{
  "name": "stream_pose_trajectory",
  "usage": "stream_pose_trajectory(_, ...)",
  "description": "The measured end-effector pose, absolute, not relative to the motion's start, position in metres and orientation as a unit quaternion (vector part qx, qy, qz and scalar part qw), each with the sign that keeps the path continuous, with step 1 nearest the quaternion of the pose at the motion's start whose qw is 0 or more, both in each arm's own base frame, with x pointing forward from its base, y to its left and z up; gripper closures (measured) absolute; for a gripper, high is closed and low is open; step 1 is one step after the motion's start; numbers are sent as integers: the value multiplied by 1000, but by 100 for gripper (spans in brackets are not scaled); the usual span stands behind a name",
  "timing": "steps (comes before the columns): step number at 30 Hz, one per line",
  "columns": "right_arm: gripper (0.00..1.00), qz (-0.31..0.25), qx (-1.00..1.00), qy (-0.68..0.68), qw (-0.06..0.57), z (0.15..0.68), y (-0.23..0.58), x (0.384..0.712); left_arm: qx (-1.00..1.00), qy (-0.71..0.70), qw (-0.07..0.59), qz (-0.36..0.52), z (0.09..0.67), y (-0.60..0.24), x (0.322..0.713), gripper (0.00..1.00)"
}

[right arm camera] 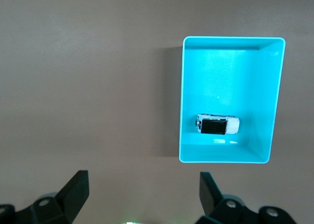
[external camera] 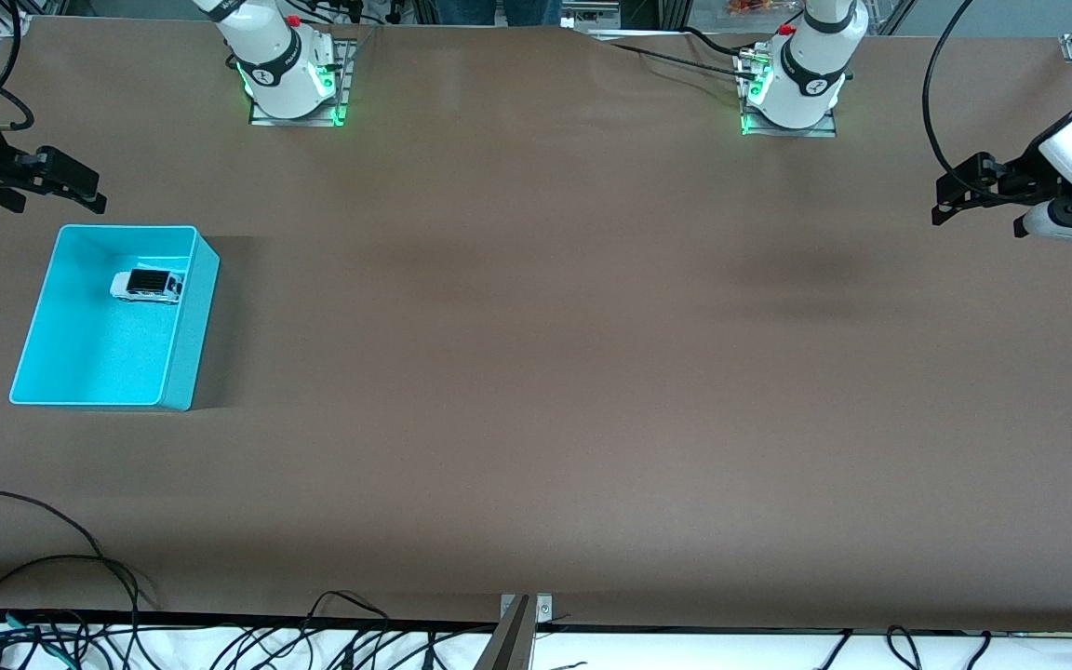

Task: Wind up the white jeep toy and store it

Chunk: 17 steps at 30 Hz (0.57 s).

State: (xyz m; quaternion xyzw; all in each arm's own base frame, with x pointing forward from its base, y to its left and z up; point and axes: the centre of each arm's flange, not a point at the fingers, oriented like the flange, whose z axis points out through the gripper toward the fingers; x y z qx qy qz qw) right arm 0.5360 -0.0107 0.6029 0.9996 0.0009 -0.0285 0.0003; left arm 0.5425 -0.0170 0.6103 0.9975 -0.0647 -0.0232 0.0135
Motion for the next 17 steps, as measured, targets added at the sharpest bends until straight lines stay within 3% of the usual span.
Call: stream_pose_trajectory(17, 0, -31, 1000, 1, 0, 600, -10, 537, 998, -64, 14, -23, 610, -16, 542, 0)
